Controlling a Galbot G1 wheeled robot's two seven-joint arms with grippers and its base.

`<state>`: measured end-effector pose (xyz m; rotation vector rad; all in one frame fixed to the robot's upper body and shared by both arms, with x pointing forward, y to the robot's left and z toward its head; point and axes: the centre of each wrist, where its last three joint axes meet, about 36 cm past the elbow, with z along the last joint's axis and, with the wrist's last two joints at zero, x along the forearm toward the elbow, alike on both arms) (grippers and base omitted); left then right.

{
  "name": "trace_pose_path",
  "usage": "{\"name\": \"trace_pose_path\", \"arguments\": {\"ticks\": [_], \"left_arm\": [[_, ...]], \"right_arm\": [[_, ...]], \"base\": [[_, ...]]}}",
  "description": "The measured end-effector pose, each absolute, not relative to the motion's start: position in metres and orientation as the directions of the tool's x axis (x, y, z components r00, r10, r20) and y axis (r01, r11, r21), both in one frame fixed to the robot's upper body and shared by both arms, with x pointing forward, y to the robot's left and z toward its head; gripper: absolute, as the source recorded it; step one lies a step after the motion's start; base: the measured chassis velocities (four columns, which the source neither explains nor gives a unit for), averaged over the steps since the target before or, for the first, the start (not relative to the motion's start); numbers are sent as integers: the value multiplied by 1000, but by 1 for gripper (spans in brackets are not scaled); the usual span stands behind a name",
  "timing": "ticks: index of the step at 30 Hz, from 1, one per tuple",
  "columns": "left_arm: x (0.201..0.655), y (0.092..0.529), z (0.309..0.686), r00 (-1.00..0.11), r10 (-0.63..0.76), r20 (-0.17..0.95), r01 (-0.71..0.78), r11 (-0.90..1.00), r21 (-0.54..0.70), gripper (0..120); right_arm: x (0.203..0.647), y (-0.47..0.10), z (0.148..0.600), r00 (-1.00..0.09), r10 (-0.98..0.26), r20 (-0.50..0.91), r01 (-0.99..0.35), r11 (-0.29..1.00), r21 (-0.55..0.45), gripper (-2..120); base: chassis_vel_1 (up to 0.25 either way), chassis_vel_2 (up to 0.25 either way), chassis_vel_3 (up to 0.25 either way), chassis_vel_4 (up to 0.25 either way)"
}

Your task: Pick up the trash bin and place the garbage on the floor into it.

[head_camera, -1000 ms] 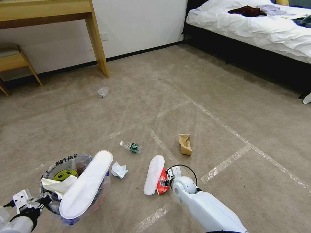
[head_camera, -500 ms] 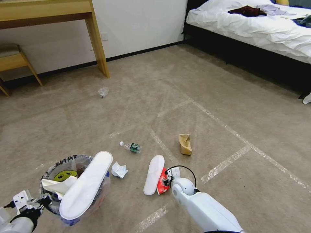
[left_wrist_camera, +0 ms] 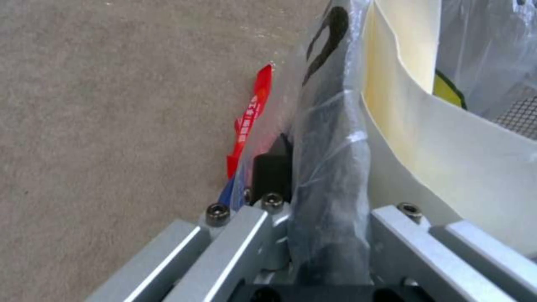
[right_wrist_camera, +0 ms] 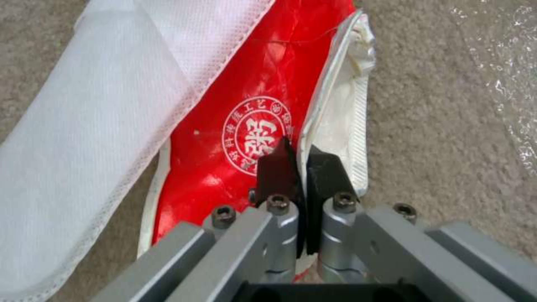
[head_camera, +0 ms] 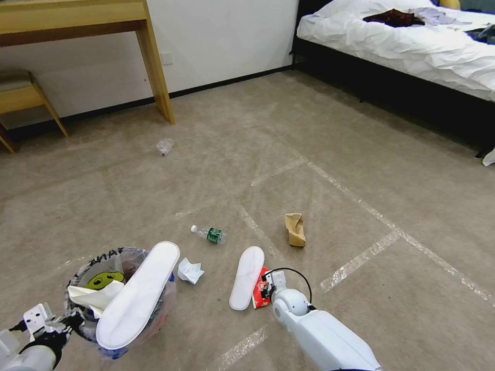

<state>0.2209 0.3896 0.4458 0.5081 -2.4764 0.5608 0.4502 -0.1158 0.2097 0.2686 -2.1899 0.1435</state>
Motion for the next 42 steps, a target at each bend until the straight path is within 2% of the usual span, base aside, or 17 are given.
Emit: {"name": "trace_pose_path", "arguments": {"ticks": [15, 23, 28, 32, 37, 38, 39, 41, 42], "left_arm": [[224, 386, 450, -789, -221, 573, -445, 849, -286, 1], [227, 385, 452, -795, -211, 569, -432, 855, -287, 1], [227, 384, 454, -798, -207, 567, -425, 860, -284, 1], [227, 384, 456, -799, -204, 565, -420, 863, -282, 1], [228, 385, 461, -806, -197, 558, -409, 867, -285, 1], [228, 385, 462, -808, -195, 556, -406, 868, -285, 1], [228, 385, 462, -808, -195, 556, -406, 868, -285, 1], [229, 384, 462, -809, -192, 556, -403, 869, -286, 1], [229, 384, 462, -809, -192, 556, -403, 869, -286, 1]], "right_arm": [[456, -160, 257, -687, -114, 718, -175, 985, -10, 0], [457, -221, 295, -752, -27, 659, -123, 987, -100, 0], [459, -242, 318, -788, 0, 615, -95, 988, -122, 0], [460, -248, 340, -825, -10, 565, -85, 991, -107, 0], [459, -243, 372, -888, -58, 457, -87, 995, -42, 0], [458, -239, 388, -912, -97, 398, -106, 994, -1, 0], [458, -239, 388, -912, -97, 398, -106, 994, -1, 0], [454, -231, 413, -935, -185, 302, -169, 982, 79, 0], [454, -231, 413, -935, -185, 302, -169, 982, 79, 0]], "base": [[0, 0, 0, 0], [0, 0, 0, 0], [0, 0, 0, 0], [0, 0, 0, 0], [0, 0, 0, 0], [0, 0, 0, 0], [0, 0, 0, 0], [0, 0, 0, 0], [0, 0, 0, 0]]}}
